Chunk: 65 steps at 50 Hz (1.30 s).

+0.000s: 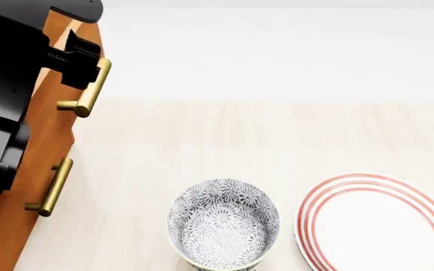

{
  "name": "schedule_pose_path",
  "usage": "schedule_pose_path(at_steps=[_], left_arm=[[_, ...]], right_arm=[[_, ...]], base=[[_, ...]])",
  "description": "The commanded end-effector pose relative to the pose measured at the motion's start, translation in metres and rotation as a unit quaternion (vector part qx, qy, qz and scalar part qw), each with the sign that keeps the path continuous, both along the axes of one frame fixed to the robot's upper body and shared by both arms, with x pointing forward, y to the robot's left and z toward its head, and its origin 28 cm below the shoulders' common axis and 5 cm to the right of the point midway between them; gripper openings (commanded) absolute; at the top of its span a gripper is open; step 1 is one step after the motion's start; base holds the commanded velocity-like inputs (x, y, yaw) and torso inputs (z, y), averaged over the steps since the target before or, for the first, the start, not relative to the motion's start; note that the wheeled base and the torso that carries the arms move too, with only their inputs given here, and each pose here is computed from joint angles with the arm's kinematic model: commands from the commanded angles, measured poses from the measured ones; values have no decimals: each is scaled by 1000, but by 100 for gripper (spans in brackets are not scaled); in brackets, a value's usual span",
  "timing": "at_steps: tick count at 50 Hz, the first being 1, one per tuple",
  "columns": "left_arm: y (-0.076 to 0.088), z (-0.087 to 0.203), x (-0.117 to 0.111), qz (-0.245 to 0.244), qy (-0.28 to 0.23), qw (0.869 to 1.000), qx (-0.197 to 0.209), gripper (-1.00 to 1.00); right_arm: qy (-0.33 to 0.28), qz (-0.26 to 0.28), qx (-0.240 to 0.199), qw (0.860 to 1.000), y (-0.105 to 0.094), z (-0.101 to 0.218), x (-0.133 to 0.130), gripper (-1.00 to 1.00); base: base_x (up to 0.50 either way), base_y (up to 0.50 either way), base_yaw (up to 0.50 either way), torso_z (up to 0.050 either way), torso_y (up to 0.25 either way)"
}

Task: Open the top drawer of the cabinet.

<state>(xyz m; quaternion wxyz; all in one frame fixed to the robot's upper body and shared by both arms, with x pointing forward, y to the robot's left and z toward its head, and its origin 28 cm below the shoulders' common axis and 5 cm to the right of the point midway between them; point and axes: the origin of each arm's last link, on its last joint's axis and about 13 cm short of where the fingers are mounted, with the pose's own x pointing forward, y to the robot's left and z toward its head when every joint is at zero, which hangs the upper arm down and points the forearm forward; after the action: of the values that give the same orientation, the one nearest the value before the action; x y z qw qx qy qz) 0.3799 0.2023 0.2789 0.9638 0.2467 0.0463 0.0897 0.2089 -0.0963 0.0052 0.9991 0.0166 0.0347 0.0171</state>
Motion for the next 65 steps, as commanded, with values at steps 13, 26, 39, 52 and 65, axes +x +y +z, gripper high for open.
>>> schedule_pose_path(at_steps=[13,26,39,52,65], left_arm=[[1,17,5,-17,45,995,-82,100],[-3,21,2,-54,92,983,-151,100],[-4,25,3,-52,107,976,-181,100],[1,28,10,-35,133,958,-253,100],[-3,42,13,-32,153,932,-326,100]], right_arm=[[-8,0,3,1000,1,3,3,100],[-7,1,3,1000,1,2,2,100],[-5,2,3,1000,1,1,2,100],[-4,3,3,1000,1,2,1,100],[-4,4,4,1000,1,2,1,100]], base=[[0,0,0,0,0],[0,0,0,0,0],[0,0,0,0,0],[0,0,0,0,0],[0,0,0,0,0]])
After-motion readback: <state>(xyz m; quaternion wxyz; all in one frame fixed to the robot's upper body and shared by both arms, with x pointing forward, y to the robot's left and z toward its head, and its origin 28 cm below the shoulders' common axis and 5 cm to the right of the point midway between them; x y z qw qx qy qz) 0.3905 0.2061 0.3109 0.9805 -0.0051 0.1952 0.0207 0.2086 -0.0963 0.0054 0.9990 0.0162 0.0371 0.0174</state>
